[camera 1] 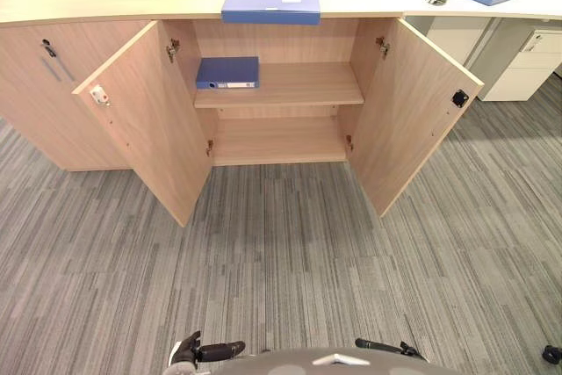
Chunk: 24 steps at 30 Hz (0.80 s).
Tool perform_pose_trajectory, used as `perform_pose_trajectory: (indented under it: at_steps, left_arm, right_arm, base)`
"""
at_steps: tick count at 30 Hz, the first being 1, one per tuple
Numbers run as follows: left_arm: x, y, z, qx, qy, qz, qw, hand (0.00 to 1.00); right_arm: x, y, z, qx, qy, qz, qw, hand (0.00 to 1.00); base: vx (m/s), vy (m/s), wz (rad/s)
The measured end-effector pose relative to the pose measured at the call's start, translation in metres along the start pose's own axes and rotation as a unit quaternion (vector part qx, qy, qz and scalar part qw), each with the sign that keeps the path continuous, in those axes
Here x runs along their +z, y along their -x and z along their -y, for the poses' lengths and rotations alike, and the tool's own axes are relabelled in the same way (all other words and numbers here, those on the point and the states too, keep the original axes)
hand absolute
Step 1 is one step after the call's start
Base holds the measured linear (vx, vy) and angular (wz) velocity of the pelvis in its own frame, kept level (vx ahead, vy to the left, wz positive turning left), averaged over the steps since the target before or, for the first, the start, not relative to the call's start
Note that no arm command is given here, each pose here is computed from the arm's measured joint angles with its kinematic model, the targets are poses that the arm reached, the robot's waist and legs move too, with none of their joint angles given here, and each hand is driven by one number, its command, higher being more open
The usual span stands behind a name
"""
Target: Walk over to the cabinet, pick up the folder, carry it to the office cabinet, place the folder inside the office cabinet, then close the office cabinet door
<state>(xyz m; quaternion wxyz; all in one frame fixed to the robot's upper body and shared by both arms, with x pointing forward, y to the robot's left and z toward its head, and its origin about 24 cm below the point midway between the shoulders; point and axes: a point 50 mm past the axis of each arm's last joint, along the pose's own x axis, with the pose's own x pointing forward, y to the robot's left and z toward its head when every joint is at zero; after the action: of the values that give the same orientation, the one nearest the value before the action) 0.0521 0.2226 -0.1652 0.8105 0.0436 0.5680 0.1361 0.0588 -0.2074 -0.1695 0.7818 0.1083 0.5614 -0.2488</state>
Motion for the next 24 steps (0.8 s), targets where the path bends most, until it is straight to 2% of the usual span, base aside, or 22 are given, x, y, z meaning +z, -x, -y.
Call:
perform_pose_trajectory:
  at_steps: [10, 24]
  left_arm:
    - [0.008, -0.002, 0.005, -0.006, 0.000, 0.008, 1.000, 1.00]
    - [0.012, -0.003, 0.004, -0.005, -0.002, 0.013, 1.000, 1.00]
  right_arm:
    - [0.024, -0.003, -0.017, 0.018, 0.031, 0.030, 0.999, 1.00]
    - [0.027, -0.003, -0.029, 0.036, 0.045, 0.028, 0.998, 1.00]
  base:
    - [-0.05, -0.050, 0.03]
    - [-0.04, -0.023, 0.00]
